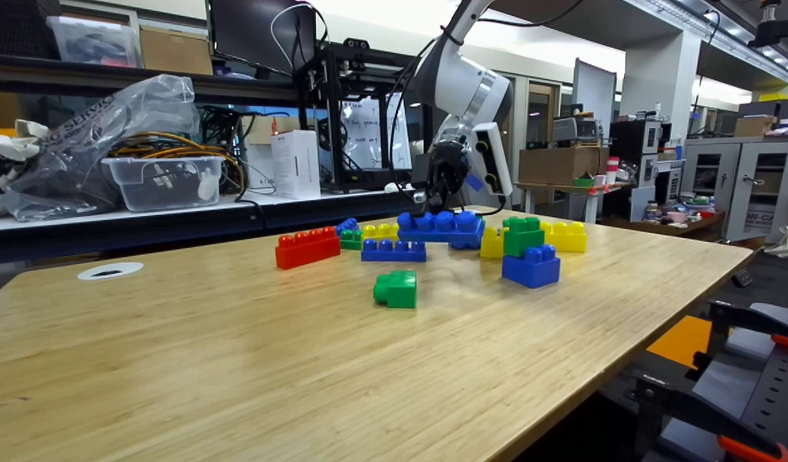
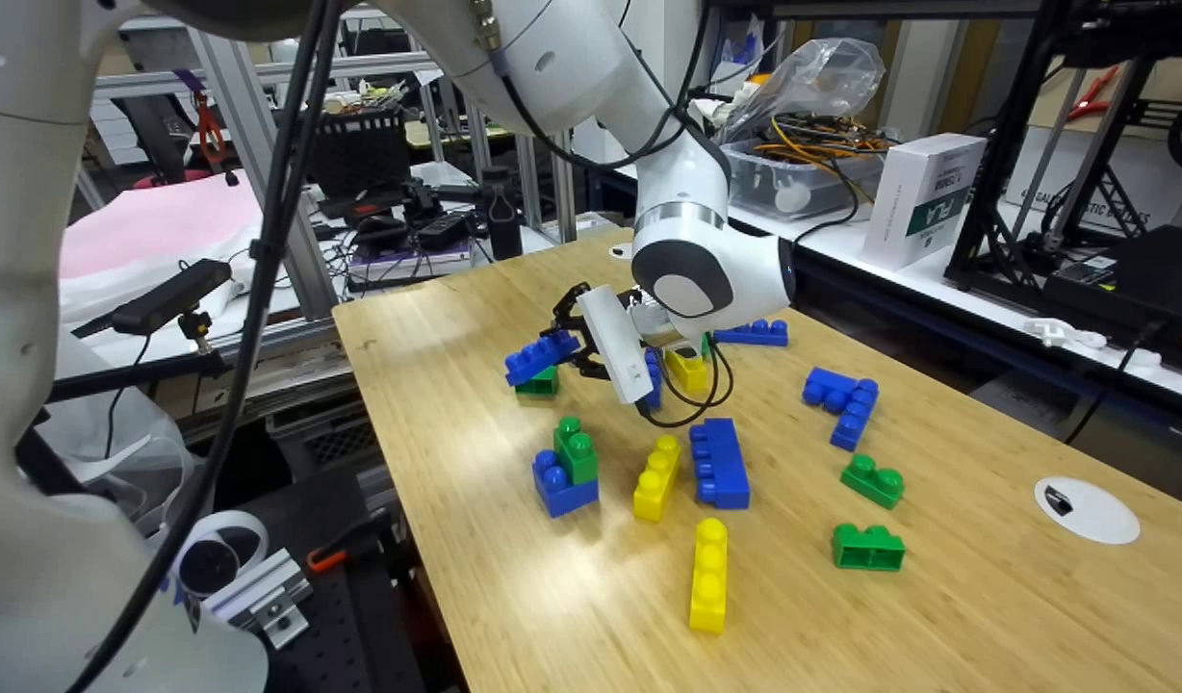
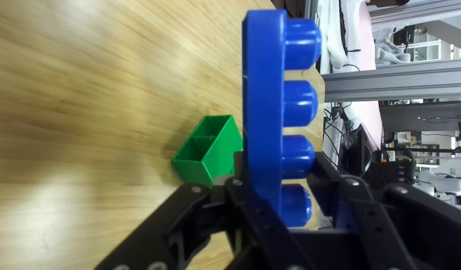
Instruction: Move one of the blue building blocks in the back forward
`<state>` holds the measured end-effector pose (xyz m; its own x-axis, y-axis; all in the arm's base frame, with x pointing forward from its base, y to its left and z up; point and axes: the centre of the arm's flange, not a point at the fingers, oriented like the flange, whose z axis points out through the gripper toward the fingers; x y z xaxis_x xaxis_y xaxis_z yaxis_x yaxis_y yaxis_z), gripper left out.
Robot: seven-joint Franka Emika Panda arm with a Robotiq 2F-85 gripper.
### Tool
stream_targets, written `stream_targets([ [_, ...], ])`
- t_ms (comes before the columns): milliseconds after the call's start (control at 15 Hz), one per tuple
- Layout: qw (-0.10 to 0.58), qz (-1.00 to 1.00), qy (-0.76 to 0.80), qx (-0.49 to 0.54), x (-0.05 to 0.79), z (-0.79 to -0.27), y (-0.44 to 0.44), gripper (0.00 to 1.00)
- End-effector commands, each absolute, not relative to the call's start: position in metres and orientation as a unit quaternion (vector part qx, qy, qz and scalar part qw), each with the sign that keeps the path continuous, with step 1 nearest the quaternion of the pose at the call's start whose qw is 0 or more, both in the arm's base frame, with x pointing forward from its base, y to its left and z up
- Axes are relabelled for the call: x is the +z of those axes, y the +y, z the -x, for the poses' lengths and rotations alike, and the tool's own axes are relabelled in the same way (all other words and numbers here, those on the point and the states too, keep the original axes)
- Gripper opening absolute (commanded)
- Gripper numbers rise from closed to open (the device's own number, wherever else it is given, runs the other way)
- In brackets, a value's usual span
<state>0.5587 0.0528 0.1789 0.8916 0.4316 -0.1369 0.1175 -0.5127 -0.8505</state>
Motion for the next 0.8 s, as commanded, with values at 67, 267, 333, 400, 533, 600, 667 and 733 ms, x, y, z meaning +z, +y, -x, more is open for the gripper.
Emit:
stream_targets([
  [67, 0.468, 0.852, -0.163, 0.167, 0.173, -0.568, 0.047, 0.18],
  [267, 0.459, 0.86, -0.157, 0.161, 0.17, -0.571, 0.046, 0.18],
  [333, 0.455, 0.863, -0.154, 0.159, 0.168, -0.571, 0.046, 0.18],
  [400, 0.451, 0.865, -0.151, 0.157, 0.166, -0.572, 0.045, 0.18],
  [533, 0.445, 0.87, -0.148, 0.155, 0.161, -0.573, 0.043, 0.18],
  [600, 0.443, 0.87, -0.146, 0.157, 0.156, -0.575, 0.042, 0.18],
  [667, 0.442, 0.871, -0.145, 0.157, 0.152, -0.576, 0.041, 0.18],
  [733, 0.44, 0.872, -0.143, 0.158, 0.147, -0.576, 0.041, 0.18],
])
